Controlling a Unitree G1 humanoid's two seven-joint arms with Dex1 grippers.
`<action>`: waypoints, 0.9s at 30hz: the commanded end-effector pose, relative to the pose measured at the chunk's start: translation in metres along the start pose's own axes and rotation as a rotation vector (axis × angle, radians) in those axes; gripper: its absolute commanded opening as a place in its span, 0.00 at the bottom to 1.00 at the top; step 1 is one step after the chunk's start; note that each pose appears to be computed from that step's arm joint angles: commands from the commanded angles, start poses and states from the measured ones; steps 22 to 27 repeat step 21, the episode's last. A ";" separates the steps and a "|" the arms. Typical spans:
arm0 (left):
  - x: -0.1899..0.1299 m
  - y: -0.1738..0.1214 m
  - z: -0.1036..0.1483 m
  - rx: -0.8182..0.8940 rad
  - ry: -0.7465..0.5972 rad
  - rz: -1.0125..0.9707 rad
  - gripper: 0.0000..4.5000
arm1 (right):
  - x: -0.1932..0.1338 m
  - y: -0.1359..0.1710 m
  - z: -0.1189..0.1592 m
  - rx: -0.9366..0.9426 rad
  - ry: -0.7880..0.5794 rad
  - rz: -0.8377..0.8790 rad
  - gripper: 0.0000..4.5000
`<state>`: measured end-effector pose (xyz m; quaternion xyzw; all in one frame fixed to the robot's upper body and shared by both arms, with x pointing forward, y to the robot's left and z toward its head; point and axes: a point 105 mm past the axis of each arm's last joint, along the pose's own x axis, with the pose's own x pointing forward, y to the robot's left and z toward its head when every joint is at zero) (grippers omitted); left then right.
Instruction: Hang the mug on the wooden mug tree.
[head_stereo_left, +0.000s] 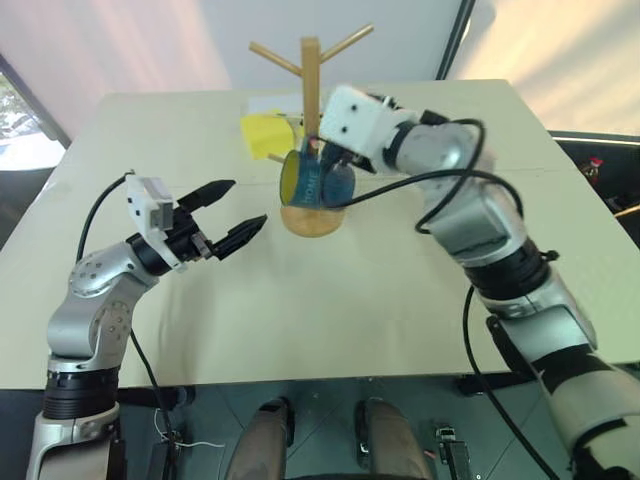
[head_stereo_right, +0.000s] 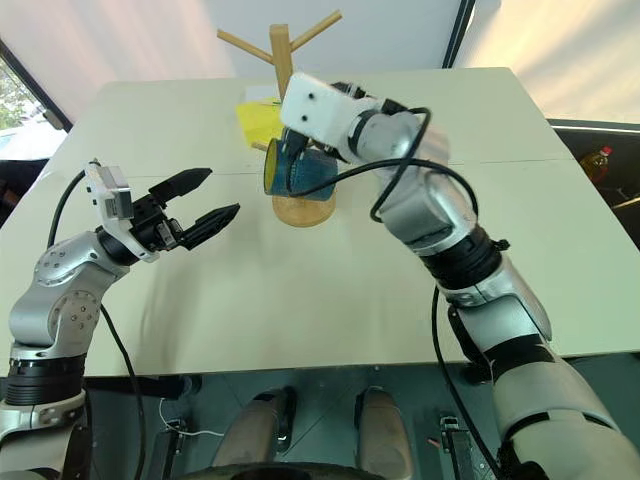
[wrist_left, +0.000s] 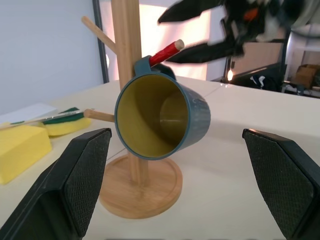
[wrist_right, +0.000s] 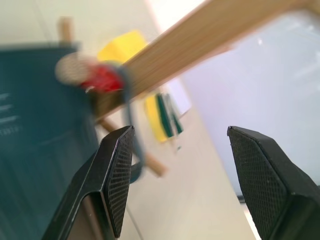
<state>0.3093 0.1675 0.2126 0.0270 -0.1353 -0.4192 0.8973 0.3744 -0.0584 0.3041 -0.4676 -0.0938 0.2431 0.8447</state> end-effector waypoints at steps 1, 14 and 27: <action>-0.006 0.006 0.000 -0.008 -0.010 0.049 1.00 | -0.026 -0.006 0.005 0.115 -0.111 0.014 0.68; -0.049 0.054 -0.056 -0.047 0.140 0.462 1.00 | -0.074 0.072 -0.102 0.758 -0.219 0.091 0.68; -0.065 0.053 -0.071 -0.077 0.173 0.502 1.00 | -0.072 0.080 -0.122 0.855 -0.209 0.066 0.68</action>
